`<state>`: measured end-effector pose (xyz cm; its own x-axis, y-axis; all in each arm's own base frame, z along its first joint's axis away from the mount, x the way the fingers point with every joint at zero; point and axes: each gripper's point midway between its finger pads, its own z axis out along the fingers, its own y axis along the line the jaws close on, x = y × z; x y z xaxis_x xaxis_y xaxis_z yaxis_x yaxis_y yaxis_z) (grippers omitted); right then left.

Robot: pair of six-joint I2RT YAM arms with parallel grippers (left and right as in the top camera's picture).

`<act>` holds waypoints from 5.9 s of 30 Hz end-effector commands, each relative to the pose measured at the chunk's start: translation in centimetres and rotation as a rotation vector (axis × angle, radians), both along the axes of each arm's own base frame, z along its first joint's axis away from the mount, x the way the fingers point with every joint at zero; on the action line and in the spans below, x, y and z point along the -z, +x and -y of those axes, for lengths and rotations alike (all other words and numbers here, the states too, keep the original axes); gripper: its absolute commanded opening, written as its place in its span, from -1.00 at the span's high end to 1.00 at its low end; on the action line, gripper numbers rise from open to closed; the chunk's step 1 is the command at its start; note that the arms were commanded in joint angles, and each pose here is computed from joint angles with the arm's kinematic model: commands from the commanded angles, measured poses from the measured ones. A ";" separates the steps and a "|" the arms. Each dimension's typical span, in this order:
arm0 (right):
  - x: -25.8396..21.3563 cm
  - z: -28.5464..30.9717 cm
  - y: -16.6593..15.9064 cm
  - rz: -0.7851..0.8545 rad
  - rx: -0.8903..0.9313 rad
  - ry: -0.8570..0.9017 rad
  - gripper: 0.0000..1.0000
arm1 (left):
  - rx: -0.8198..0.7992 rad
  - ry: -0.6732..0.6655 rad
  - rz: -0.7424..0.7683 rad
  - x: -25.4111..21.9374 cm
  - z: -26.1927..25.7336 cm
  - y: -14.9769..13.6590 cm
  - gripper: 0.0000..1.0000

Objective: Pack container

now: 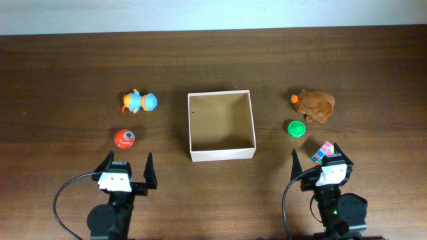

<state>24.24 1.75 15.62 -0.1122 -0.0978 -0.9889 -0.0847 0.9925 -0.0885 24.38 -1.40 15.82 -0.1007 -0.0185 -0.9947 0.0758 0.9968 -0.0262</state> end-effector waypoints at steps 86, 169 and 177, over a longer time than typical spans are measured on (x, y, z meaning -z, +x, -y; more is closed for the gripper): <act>-14.5 -4.0 3.1 -0.450 -0.182 0.141 -0.98 | -0.003 0.016 0.003 0.1 0.0 0.0 -0.98; 12.2 7.6 4.0 -1.233 0.768 0.589 -0.80 | -0.003 0.016 0.003 0.1 0.0 0.0 -0.98; 12.1 8.6 5.4 -1.179 0.695 0.466 -0.66 | -0.003 0.016 0.003 0.1 0.0 0.0 -0.99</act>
<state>29.46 -6.06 3.28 -0.7223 0.6689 -0.1755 0.6707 0.7395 0.0581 24.38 -1.40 15.82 -0.1011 -0.0185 -0.9947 0.0758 0.9968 -0.0262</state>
